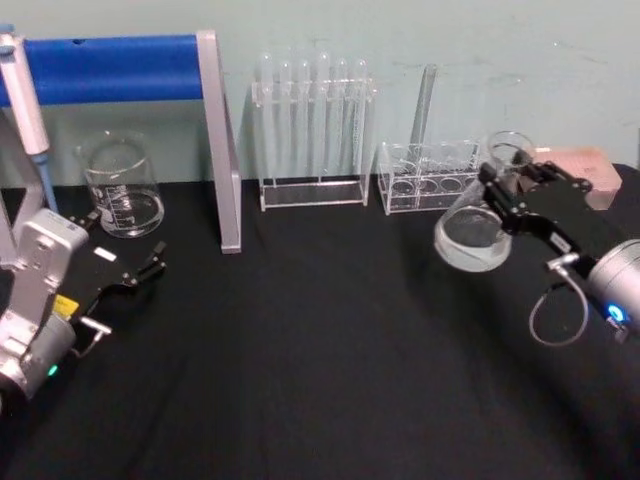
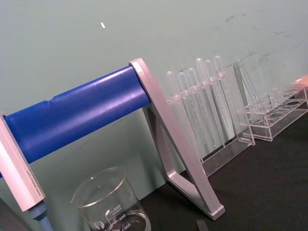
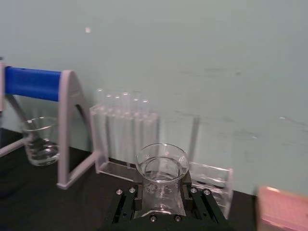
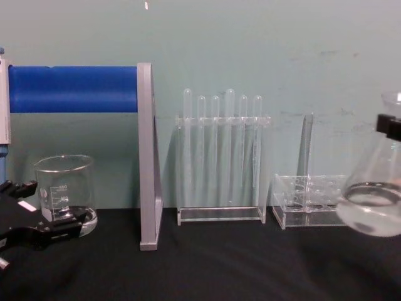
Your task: Grasp the erlenmeyer flask with one hand, shake it three times, then place it back.
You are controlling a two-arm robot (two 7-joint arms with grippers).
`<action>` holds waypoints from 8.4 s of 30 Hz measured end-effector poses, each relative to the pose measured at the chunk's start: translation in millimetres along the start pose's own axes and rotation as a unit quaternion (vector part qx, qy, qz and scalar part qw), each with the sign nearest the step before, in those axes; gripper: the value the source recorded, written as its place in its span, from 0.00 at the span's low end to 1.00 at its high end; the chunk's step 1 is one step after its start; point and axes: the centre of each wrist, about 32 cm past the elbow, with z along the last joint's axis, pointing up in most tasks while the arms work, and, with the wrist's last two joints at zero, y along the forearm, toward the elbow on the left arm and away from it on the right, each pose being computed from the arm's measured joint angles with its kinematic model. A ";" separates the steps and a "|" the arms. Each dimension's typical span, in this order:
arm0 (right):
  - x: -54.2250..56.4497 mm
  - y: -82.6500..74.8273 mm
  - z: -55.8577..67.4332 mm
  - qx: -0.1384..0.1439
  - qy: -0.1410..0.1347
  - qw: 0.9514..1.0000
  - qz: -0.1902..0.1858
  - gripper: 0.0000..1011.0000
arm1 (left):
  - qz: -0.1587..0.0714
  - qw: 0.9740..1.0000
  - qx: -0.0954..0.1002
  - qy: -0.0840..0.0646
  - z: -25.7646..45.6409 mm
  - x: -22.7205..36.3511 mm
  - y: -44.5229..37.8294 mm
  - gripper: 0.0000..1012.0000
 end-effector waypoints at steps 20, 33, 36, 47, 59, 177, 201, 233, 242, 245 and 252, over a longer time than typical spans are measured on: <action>-57.6 49.6 -0.4 -0.003 -0.004 0.975 0.223 0.44 | 0.000 1.000 0.000 0.000 0.0 0.0 0.0 0.99; -61.4 54.0 -0.1 0.001 -0.004 0.972 0.233 0.44 | 0.000 1.000 0.000 0.000 0.0 0.0 0.0 0.99; -55.6 49.2 0.0 0.003 -0.004 0.978 0.210 0.44 | 0.000 1.000 0.000 0.000 0.0 0.0 0.0 0.99; -23.5 16.6 0.4 0.001 -0.006 0.997 0.077 0.44 | 0.000 1.000 0.000 0.000 0.0 0.0 0.0 0.99; 2.1 -17.1 0.4 -0.007 -0.007 0.999 -0.040 0.44 | 0.000 1.000 0.000 0.000 0.0 0.0 0.0 0.99; -34.8 45.3 -5.3 -0.003 -0.001 0.982 0.190 0.44 | 0.000 1.000 0.000 0.000 0.0 0.0 0.0 0.99; -27.8 44.6 -35.1 -0.035 -0.018 0.970 0.238 0.44 | 0.000 1.000 0.000 0.000 0.0 0.0 0.0 0.99; -28.7 48.4 -52.5 -0.053 -0.028 0.962 0.266 0.44 | 0.000 1.000 0.000 0.000 0.0 0.0 0.0 0.99; -29.0 49.6 -53.8 -0.054 -0.026 0.962 0.267 0.44 | 0.000 1.000 0.000 0.000 0.0 0.0 0.0 0.99; -28.9 49.9 -54.1 -0.055 -0.024 0.962 0.267 0.44 | 0.000 1.000 0.000 0.000 0.0 0.0 0.0 0.99; -28.9 50.7 -54.8 -0.059 -0.022 0.962 0.266 0.44 | 0.000 1.000 0.000 0.000 0.0 0.0 0.0 0.99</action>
